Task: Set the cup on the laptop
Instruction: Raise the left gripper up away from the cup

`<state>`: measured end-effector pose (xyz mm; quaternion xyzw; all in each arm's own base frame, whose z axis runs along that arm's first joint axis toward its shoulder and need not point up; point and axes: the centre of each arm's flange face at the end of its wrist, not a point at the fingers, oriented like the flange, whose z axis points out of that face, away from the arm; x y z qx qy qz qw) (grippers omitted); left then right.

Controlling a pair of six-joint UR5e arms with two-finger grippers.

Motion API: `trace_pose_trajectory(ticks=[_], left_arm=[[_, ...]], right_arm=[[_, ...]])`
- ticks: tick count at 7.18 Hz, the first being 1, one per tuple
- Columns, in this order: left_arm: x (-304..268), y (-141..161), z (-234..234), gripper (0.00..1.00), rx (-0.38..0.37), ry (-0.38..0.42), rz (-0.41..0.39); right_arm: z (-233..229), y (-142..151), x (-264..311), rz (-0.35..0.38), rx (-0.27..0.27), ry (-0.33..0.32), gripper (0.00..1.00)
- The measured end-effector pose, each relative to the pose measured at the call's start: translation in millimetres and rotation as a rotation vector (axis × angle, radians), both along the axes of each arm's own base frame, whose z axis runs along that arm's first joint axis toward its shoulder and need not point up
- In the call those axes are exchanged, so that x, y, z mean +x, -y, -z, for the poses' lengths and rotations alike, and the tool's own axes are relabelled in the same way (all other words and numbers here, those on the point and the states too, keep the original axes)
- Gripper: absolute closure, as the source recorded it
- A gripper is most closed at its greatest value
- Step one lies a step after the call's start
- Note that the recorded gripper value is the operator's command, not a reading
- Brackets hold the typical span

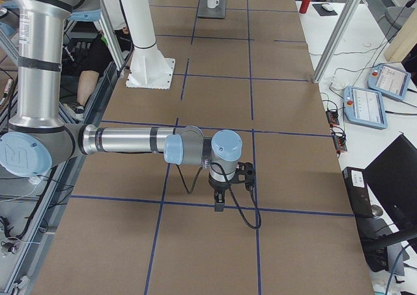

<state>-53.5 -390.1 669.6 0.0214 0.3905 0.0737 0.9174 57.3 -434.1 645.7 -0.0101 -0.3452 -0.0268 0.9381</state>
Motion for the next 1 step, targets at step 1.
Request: trace_pose_trajectory(ticks=[1], left_arm=[[0.1, 0.0, 0.0, 0.00, 0.000, 0.000, 0.000]], right_arm=[[0.0, 0.0, 0.0, 0.000, 0.000, 0.000, 0.00]])
